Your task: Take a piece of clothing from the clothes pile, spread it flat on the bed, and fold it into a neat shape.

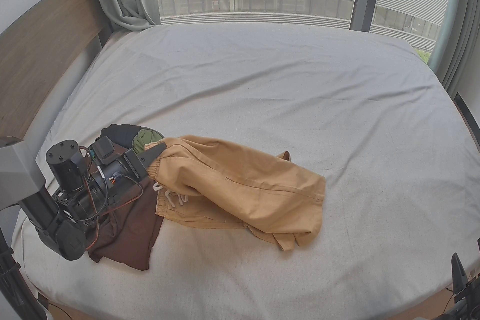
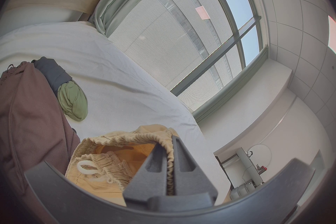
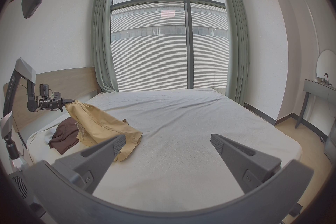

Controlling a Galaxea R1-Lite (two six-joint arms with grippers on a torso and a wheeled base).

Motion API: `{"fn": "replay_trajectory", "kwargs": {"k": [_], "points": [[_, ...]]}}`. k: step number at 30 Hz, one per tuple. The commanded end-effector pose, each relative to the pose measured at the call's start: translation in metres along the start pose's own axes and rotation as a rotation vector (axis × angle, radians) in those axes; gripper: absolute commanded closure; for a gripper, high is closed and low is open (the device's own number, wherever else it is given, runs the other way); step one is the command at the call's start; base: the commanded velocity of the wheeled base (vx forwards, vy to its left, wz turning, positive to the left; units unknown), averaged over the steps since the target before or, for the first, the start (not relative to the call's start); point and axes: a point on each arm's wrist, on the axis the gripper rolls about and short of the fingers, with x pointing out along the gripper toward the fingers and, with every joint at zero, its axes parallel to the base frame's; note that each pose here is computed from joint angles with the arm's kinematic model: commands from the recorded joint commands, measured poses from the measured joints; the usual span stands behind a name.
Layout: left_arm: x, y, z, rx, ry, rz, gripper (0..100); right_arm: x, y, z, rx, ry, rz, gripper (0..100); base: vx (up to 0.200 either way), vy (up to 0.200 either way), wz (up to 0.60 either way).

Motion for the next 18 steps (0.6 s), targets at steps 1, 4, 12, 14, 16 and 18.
{"fn": "replay_trajectory", "kwargs": {"k": [1,4,12,14,16,18], "points": [[-0.001,0.000,-0.002,-0.003,0.007,0.006,100,0.001,0.000,-0.005,-0.001,0.010,-0.002,0,0.000,0.000,0.00],[-0.002,0.001,-0.002,-0.004,0.007,0.006,100,-0.011,0.002,0.041,0.021,-0.234,0.014,0,0.000,0.000,0.00],[0.001,0.000,-0.002,-0.004,0.007,-0.003,100,0.022,0.007,0.145,0.081,-0.212,0.191,0,0.000,0.000,0.00],[0.001,-0.001,-0.002,-0.004,0.007,-0.003,100,0.034,0.010,0.145,0.146,-0.141,0.274,0,0.000,0.000,0.00],[0.001,-0.001,-0.002,-0.003,0.007,-0.005,100,0.041,0.015,0.145,0.201,-0.078,0.441,0,0.000,0.000,0.00],[0.001,-0.001,-0.001,-0.002,0.005,-0.007,100,0.052,0.021,0.149,0.215,-0.021,0.538,0,0.000,0.000,0.00]]}}
